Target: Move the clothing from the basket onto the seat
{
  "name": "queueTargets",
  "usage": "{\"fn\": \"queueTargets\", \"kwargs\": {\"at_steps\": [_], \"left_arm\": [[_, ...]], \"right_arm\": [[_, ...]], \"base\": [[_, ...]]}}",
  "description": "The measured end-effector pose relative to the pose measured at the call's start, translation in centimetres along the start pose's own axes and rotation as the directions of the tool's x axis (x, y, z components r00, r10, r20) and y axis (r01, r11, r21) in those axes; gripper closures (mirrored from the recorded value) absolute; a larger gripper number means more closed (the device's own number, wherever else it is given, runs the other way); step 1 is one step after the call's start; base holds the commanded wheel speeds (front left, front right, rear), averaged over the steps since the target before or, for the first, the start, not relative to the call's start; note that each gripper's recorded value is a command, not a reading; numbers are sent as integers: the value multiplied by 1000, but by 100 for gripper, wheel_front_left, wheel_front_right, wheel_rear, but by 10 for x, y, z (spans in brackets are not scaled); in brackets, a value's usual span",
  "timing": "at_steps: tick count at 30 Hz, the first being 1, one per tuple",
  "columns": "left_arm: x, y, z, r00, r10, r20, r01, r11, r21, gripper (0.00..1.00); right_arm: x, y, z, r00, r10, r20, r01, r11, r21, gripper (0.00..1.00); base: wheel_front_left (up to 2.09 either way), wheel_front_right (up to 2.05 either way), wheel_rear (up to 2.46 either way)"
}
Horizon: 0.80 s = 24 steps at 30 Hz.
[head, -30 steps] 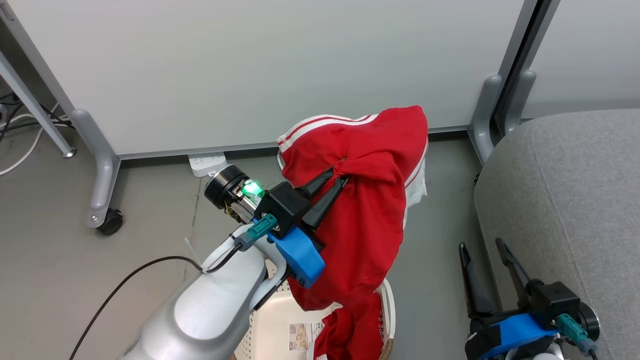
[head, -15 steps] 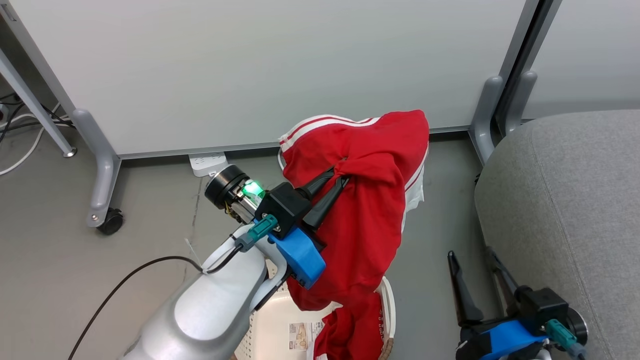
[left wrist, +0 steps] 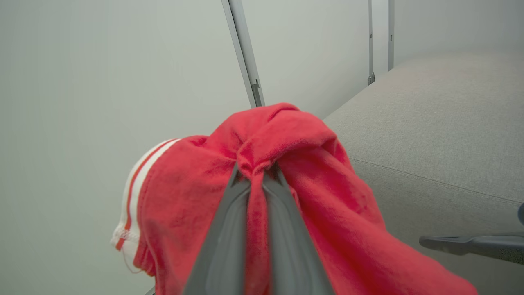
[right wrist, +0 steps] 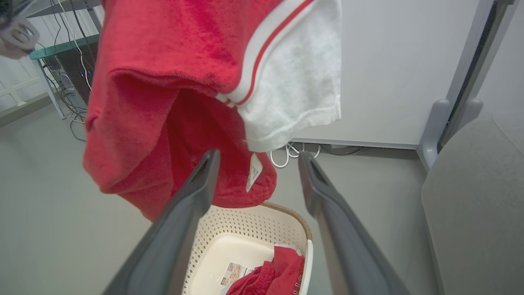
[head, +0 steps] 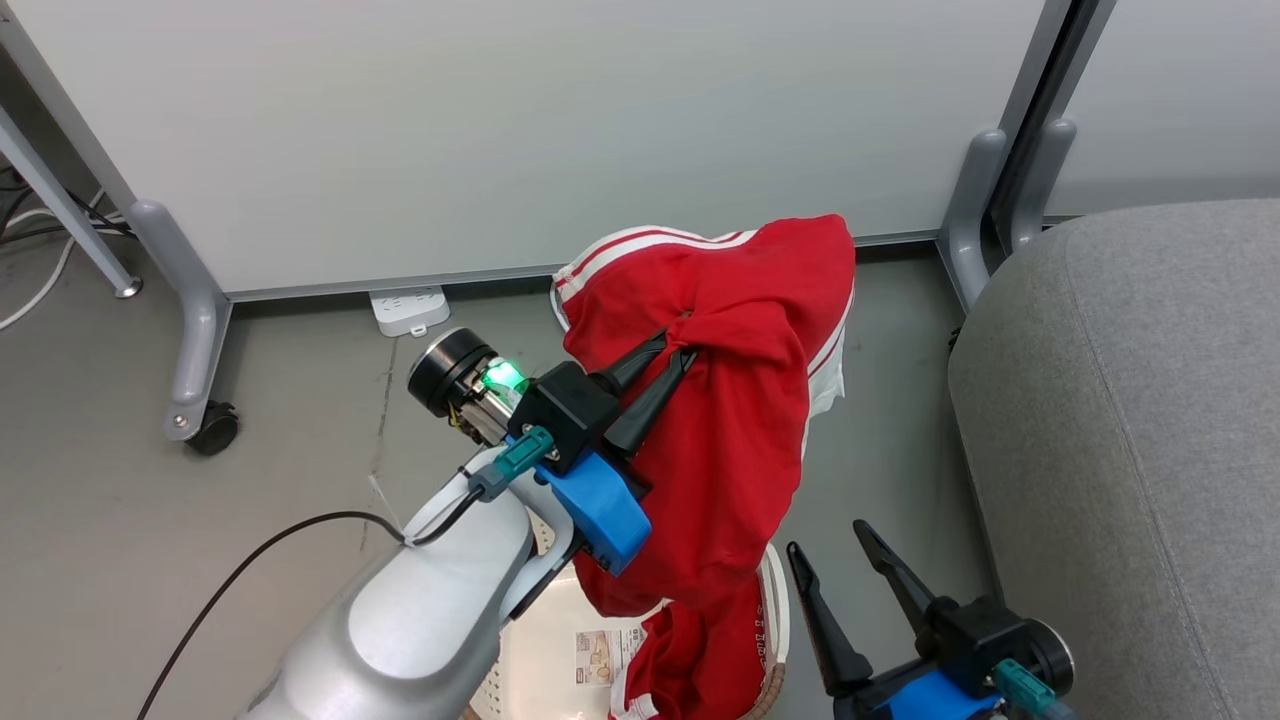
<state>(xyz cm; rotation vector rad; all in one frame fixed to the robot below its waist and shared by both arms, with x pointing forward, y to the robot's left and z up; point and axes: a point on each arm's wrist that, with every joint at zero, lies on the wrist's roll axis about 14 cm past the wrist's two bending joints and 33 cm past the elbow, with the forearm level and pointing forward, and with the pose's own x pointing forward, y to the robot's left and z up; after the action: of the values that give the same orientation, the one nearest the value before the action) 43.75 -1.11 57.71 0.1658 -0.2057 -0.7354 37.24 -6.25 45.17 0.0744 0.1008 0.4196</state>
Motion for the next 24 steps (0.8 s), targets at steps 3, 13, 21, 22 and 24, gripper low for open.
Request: {"fn": "queueTargets", "kwargs": {"at_steps": [3,13,21,22,24], "left_arm": [[0,0,-1,1000,1,-2,-1,1000,-4,100],[1,2,-3,1000,8,-5,-8,1000,-7,100],[0,5,-6,1000,15,-10,-15,1000,-10,100],[0,5,-7,1000,16,-11,-16,1000,-9,100],[0,6,-8,1000,18,-14,-18,1000,-9,100]], "right_arm": [[3,13,0,999,42,-1,-42,999,7,0],[11,51,-5,985,173,-20,-173,985,7,0],[8,66,-18,969,238,-61,-238,971,16,0],[8,68,-19,967,245,-65,-245,969,18,0],[8,71,-20,964,258,-69,-257,966,24,0]], "base": [[0,0,0],[0,0,0],[0,0,0],[0,0,0],[0,0,0]]}}
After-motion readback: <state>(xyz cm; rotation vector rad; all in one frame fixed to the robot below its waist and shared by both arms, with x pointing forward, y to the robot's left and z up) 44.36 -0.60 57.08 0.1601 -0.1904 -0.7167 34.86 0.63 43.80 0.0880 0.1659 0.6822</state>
